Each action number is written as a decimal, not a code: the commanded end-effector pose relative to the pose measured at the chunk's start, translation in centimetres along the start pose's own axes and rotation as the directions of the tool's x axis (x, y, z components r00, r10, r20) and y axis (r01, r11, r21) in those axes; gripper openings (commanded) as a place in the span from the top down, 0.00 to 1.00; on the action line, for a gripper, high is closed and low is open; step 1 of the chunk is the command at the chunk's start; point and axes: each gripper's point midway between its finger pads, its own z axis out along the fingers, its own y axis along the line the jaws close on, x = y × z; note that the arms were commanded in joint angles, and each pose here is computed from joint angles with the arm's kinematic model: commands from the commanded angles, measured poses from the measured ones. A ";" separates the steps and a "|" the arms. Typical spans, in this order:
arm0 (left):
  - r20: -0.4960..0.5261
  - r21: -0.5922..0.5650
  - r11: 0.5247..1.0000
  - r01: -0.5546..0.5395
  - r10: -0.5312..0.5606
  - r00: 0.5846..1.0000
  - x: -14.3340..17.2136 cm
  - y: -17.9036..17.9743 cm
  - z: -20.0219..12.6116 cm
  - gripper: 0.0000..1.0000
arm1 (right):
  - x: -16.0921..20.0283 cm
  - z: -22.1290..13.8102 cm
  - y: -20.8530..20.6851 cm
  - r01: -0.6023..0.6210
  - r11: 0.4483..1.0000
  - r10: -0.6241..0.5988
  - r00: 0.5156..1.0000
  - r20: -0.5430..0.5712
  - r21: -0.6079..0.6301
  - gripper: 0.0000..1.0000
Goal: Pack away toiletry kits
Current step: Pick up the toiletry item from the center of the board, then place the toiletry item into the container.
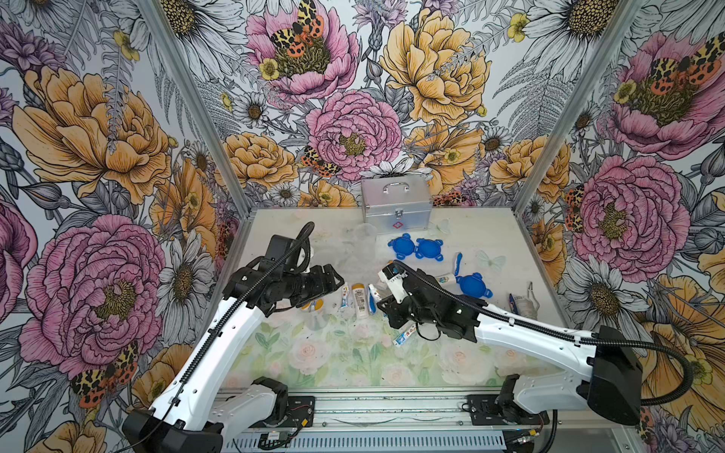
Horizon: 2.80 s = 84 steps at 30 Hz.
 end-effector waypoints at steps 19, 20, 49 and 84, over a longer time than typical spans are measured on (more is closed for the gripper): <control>-0.061 0.126 0.992 -0.004 0.011 0.998 2.1 -2.6 1.7 0.61 | -4.7 2.0 8.3 0.077 0.967 -0.057 0.994 0.089 -0.244 1.00; -0.061 0.125 0.992 -0.004 0.011 0.998 2.1 -2.6 1.7 0.65 | -4.6 2.0 8.2 0.076 0.967 -0.056 0.995 0.088 -0.242 1.00; 0.301 -0.364 0.931 -0.024 0.142 0.943 -5.1 7.5 -4.0 0.98 | -3.0 0.2 3.4 -0.009 0.999 0.011 0.998 0.067 -0.040 0.24; 0.235 -0.558 0.817 -0.144 0.322 0.917 -3.6 9.6 0.2 0.98 | -2.0 -1.6 -0.8 -0.106 0.993 0.101 0.991 0.084 0.058 0.17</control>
